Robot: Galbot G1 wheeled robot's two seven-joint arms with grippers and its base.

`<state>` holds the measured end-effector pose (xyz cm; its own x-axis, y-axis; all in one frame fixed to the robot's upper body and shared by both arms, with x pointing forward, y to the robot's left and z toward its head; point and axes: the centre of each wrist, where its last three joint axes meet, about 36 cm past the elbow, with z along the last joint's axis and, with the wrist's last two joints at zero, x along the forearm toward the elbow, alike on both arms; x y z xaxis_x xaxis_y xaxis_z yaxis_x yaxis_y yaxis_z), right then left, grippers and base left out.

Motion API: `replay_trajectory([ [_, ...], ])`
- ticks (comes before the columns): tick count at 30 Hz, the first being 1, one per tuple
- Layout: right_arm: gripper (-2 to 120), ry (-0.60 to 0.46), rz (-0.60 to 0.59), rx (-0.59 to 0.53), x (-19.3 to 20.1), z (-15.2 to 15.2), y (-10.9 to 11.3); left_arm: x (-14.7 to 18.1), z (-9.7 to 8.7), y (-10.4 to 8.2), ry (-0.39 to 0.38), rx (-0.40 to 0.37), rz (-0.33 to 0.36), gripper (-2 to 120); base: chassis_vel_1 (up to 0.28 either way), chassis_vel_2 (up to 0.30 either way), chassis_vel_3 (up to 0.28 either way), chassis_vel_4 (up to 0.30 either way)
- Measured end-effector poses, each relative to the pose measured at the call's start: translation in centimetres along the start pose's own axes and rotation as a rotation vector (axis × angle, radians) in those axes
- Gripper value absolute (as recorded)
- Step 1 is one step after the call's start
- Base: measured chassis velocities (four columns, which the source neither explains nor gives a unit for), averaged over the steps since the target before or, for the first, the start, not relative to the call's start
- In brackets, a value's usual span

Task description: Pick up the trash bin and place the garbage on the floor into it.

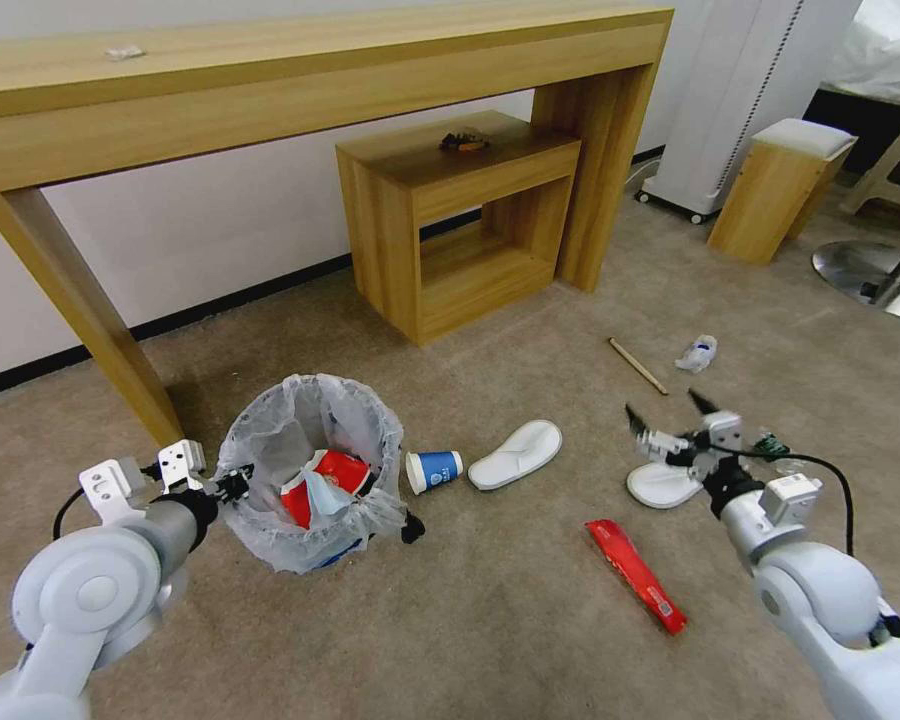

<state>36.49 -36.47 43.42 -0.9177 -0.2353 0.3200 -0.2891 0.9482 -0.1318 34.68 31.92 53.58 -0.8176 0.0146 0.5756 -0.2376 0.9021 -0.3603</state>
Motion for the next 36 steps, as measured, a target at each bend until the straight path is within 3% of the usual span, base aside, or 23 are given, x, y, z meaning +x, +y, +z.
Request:
replay_trajectory([
  [3,100,0.174,-0.013,-0.013,0.2,0.2,0.4,0.3,-0.5,0.3,-0.010,0.008,-0.003,0,0.000,0.000,0.000,0.000],
  [4,100,0.174,-0.013,-0.013,0.2,0.2,0.4,0.3,-0.5,0.3,-0.010,0.008,-0.003,0,0.000,0.000,0.000,0.000],
  [7,100,0.302,-0.009,-0.027,0.0,1.0,1.4,0.5,-0.5,0.9,-0.008,0.013,-0.018,0,0.000,0.000,0.000,0.000],
  [16,100,0.501,-0.029,-0.053,-1.1,3.9,2.4,0.5,-0.6,1.3,-0.003,0.020,-0.025,0,0.000,0.000,0.000,0.000],
  [36,100,0.647,-0.027,-0.003,-5.0,10.8,3.5,0.2,-0.2,1.1,0.004,0.023,-0.022,0,0.000,0.000,0.000,0.000],
])
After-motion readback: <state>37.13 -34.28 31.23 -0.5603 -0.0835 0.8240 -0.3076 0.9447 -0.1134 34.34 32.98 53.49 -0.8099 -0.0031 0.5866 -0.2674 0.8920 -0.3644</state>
